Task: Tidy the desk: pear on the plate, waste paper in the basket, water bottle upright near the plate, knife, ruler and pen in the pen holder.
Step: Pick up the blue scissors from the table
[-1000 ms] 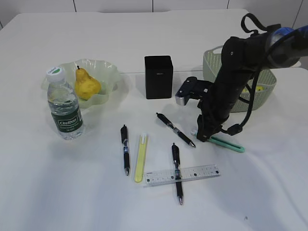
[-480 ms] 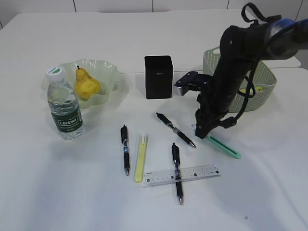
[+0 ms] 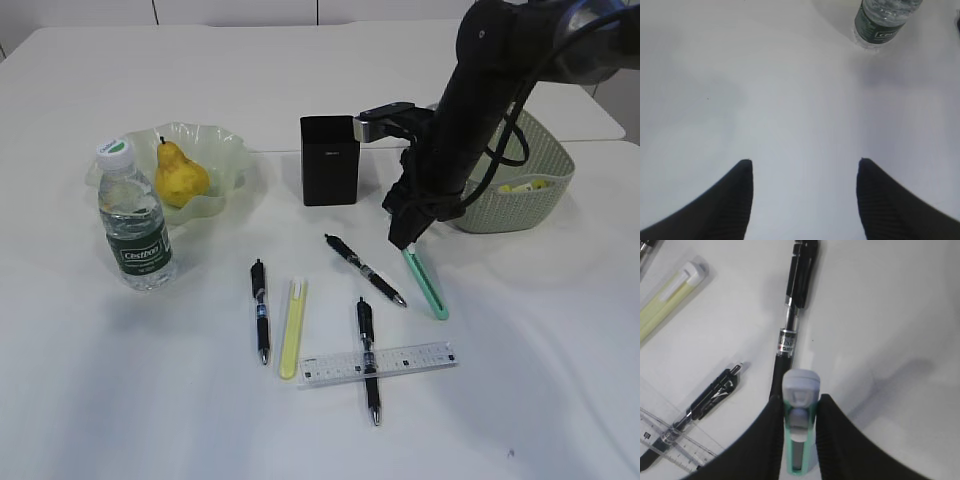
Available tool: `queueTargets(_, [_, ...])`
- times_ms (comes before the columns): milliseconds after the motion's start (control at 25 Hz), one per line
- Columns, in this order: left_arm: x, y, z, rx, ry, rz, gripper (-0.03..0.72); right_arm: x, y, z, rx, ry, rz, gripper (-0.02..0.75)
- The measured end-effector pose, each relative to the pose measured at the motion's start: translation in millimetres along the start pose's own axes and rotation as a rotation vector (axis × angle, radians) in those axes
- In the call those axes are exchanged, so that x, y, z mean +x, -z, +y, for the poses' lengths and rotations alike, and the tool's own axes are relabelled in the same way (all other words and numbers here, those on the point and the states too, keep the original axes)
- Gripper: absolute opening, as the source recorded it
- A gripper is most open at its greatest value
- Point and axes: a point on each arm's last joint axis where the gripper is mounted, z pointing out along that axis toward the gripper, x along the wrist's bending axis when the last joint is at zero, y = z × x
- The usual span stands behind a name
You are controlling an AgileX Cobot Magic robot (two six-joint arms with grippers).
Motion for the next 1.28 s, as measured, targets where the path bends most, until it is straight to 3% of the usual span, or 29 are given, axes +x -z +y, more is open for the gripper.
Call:
queueTargets(560, [-1.3,0,0,0.002,0.007,-0.014,0.455,-3,-1,4,-0.049,-0.003,-0.031,0.193])
queueTargets(760, [-1.7,0,0,0.003,0.009,-0.018,0.454,-8,-22,2,-0.011,-0.017,-0.009,0.195])
queueTargets(960, [-1.7,0,0,0.003,0.009,-0.018,0.454,-13,-31,6,-0.052,-0.024,-0.033,0.197])
queueTargets(1280, [-1.8,0,0,0.003,0.010,-0.020,0.454,-10,-33,14,-0.106,-0.012,-0.069,0.283])
